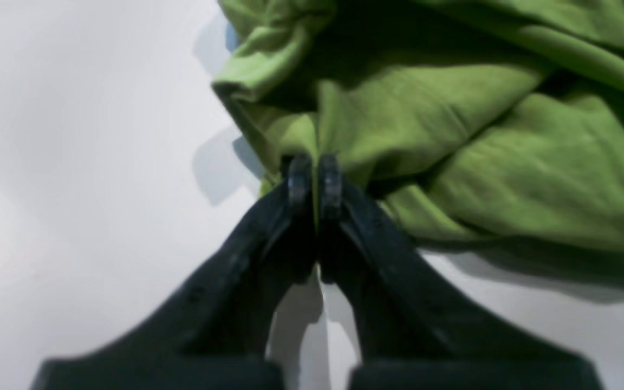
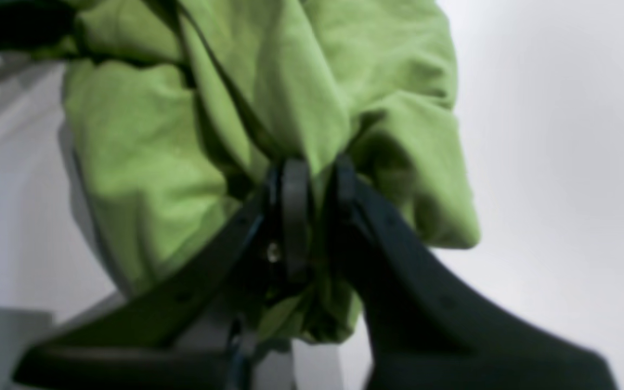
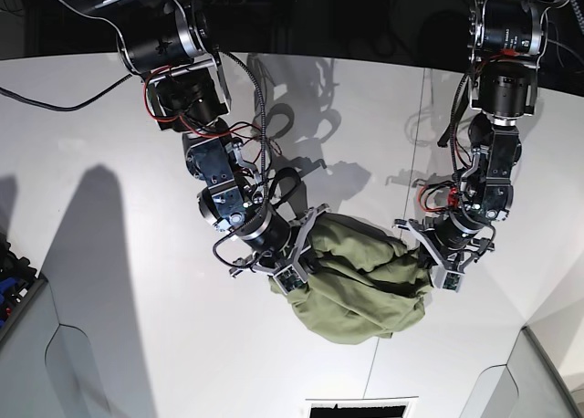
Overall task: Layout the t-shirt on the table in an organized manner, then fold the t-shirt properly
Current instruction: 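Grasp the green t-shirt bunch with both grippers, then lift the shirt with both grippers and shake it open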
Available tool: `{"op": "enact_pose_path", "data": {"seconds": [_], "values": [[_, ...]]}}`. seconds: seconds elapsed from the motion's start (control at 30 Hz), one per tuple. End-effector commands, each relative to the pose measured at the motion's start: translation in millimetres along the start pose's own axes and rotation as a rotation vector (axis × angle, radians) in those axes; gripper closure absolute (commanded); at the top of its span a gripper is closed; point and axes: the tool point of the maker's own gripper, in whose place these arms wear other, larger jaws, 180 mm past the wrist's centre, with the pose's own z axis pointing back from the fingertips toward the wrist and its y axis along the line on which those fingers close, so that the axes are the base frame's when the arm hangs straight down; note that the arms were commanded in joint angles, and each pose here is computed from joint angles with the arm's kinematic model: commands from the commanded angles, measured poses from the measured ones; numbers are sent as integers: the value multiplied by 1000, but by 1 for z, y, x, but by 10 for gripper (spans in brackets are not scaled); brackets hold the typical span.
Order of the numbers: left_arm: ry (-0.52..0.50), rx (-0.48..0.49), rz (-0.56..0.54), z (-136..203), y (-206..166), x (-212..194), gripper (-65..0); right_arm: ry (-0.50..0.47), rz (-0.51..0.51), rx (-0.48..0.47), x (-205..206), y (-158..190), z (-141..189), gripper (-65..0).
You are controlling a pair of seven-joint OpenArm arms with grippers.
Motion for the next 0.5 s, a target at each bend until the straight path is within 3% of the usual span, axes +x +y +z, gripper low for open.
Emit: {"op": "enact_pose_path", "data": {"seconds": [0.0, 0.23, 0.33, 0.47], "values": [[-88, 21, -21, 4, 14, 35, 0, -99, 22, -20, 39, -11, -1, 0], [-200, 36, -96, 31, 27, 94, 0, -177, 51, -90, 91, -42, 21, 0], [-249, 45, -117, 44, 34, 114, 0, -208, 8, -138, 114, -63, 37, 0], [-309, 128, -143, 64, 54, 141, 0, -253, -97, -208, 133, -97, 61, 0]]}}
